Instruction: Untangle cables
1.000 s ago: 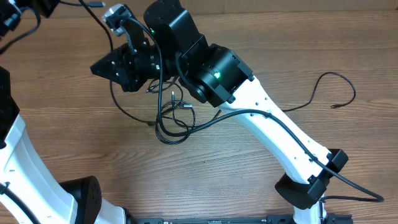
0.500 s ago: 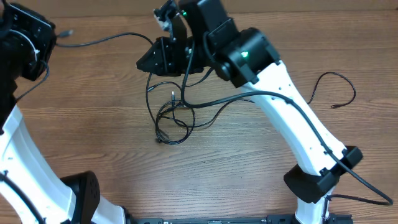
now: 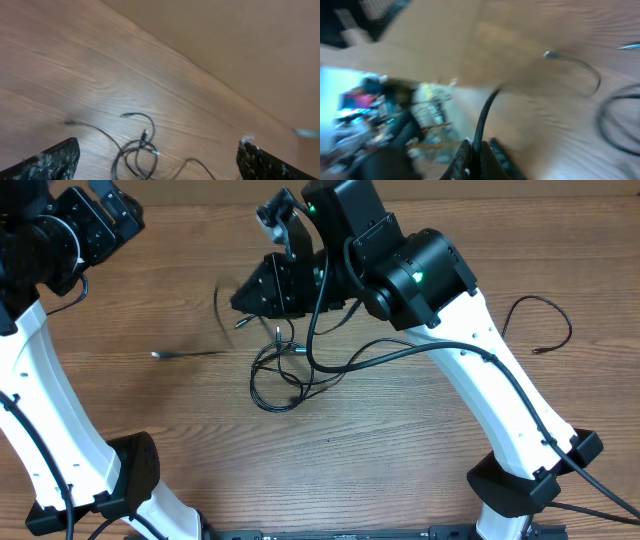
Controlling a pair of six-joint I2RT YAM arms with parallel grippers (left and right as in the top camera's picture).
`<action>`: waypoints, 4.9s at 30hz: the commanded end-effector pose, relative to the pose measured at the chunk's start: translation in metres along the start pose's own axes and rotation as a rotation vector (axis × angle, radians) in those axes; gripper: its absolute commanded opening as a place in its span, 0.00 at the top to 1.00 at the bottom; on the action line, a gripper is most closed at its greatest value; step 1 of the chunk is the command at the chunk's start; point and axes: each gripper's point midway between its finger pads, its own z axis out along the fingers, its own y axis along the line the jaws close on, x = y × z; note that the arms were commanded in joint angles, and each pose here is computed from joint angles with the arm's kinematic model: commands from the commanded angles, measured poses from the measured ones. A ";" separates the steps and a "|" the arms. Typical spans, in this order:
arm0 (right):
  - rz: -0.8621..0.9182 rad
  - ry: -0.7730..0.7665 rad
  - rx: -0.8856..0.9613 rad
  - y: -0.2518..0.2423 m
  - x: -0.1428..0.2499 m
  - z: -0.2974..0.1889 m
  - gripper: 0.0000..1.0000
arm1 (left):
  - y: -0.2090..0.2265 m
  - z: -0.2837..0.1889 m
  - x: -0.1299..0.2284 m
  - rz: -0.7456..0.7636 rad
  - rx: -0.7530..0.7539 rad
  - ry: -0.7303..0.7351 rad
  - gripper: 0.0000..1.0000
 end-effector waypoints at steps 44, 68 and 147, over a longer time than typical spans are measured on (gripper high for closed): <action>-0.042 -0.234 -0.061 0.017 -0.056 -0.028 0.96 | -0.132 0.043 0.085 -0.465 0.337 0.530 0.48; 0.220 -0.201 0.224 -0.111 -0.052 -0.091 0.24 | -0.212 -0.010 0.025 -0.221 0.825 0.348 0.96; 0.131 -0.078 1.004 -0.223 0.000 -0.167 0.00 | 0.239 0.336 -0.035 0.054 -0.514 0.106 0.00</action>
